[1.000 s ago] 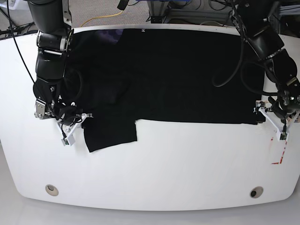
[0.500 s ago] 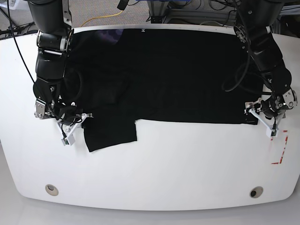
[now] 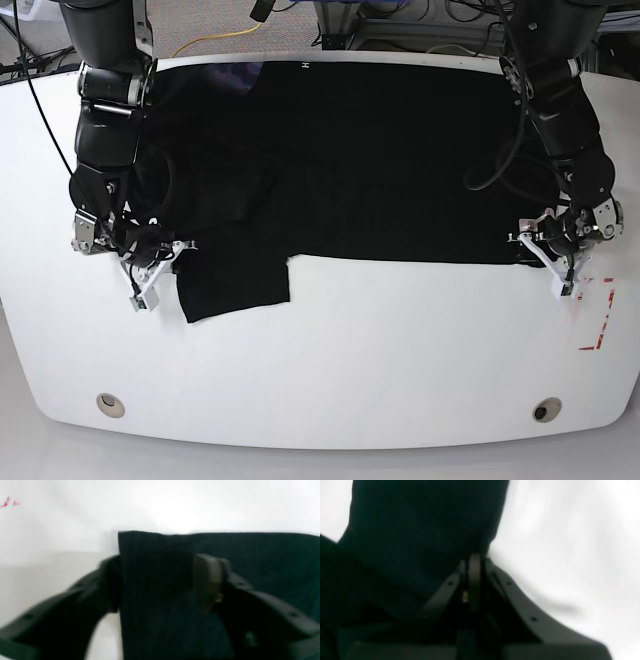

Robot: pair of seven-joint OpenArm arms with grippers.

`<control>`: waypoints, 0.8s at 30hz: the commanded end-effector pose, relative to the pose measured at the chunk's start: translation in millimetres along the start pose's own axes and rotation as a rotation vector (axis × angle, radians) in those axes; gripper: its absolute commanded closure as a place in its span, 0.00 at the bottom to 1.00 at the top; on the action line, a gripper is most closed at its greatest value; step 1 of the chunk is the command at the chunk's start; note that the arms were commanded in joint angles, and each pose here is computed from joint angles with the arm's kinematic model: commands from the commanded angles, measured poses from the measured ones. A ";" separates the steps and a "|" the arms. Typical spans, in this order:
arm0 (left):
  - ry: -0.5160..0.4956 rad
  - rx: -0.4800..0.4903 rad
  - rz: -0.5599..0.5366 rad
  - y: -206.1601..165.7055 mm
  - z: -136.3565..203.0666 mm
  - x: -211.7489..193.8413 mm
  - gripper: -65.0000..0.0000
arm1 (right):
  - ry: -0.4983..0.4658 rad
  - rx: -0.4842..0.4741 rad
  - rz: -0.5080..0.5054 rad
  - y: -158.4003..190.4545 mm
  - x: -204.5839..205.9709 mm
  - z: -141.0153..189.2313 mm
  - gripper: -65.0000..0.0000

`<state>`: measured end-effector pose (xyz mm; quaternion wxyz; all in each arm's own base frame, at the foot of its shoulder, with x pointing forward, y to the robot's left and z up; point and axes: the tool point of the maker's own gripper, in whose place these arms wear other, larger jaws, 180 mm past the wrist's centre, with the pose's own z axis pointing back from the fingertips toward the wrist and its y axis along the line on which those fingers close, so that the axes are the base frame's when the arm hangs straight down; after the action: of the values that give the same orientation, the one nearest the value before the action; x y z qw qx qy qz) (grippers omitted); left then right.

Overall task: Fold the T-shirt properly
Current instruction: 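Grasp the shirt edge with both grippers and fold it toward the arms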

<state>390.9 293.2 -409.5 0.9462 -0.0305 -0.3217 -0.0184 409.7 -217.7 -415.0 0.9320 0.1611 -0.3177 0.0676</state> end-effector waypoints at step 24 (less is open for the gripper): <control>-0.212 0.122 -0.151 13.8 59.4 63.9 1.00 | -0.133 -0.143 0.306 19.5 71.0 87.9 1.00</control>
<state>400.5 304.3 -343.3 0.9132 0.0352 -0.4016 -0.0604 405.7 -215.5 -325.0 0.9066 0.0695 -0.3783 0.1737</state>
